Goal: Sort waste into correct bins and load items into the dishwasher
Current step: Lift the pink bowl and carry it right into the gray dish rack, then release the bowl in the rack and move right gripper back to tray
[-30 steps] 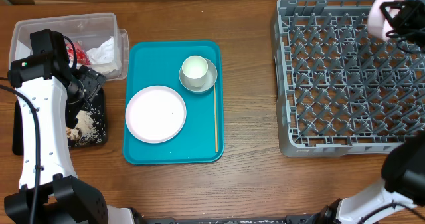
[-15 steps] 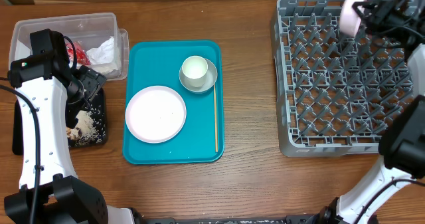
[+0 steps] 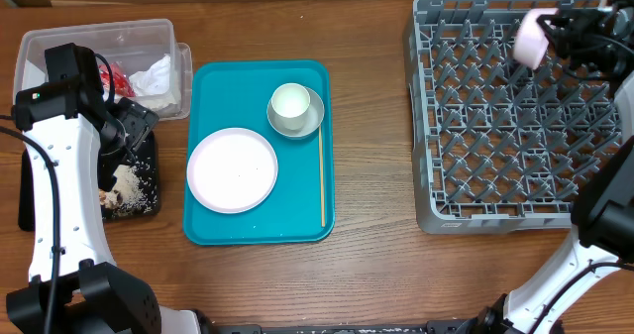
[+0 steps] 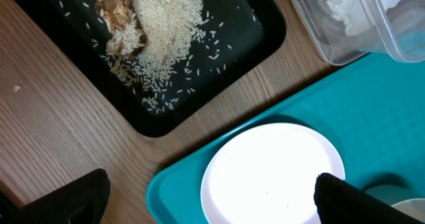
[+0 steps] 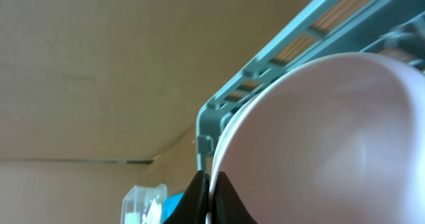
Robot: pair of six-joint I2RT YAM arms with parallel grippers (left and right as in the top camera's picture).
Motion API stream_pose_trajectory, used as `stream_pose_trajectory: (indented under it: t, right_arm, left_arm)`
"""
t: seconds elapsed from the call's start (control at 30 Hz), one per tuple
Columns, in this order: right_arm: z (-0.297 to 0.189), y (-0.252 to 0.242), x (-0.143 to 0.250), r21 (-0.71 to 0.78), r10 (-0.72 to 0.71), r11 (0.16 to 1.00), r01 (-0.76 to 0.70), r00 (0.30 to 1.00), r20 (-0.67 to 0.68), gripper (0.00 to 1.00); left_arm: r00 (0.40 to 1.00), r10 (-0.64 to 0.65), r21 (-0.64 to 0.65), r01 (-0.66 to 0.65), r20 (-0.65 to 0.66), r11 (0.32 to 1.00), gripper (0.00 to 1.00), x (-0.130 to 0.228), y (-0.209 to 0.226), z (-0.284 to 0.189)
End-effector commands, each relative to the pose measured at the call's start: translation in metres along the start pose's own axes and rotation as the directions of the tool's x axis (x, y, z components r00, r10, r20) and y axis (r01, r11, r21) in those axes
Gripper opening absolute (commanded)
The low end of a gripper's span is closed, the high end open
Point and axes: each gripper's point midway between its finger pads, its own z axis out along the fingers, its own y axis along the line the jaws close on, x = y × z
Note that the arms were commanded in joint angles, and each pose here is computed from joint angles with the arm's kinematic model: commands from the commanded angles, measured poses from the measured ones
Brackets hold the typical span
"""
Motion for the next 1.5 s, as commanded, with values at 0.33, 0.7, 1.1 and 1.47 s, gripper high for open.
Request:
stream_pose_trajectory:
  t: [0.33,0.7,1.1,1.47]
  right_arm:
    - [-0.028,-0.029,-0.009,0.061,0.103,0.993,-0.105,0.994,0.035,0.04]
    - [-0.09,-0.081,-0.012,0.299,0.242,0.912,-0.281,0.957,0.159,0.2]
    - [-0.202,-0.065,-0.018,0.534,0.134,0.784,-0.317,0.926,0.352,0.18]
    - [-0.164,0.013,-0.018,0.583,-0.151,0.812,-0.029,0.954,0.257,0.04]
  left_arm:
    - [1.0,-0.026,0.006,0.026,0.005,1.0,1.0,0.0,0.002,-0.003]
    - [1.0,-0.026,0.006,0.026,0.005,1.0,1.0,0.0,0.002,-0.003]
    - [1.0,-0.026,0.006,0.026,0.005,1.0,1.0,0.0,0.002,-0.003]
    - [1.0,-0.026,0.006,0.026,0.005,1.0,1.0,0.0,0.002,-0.003]
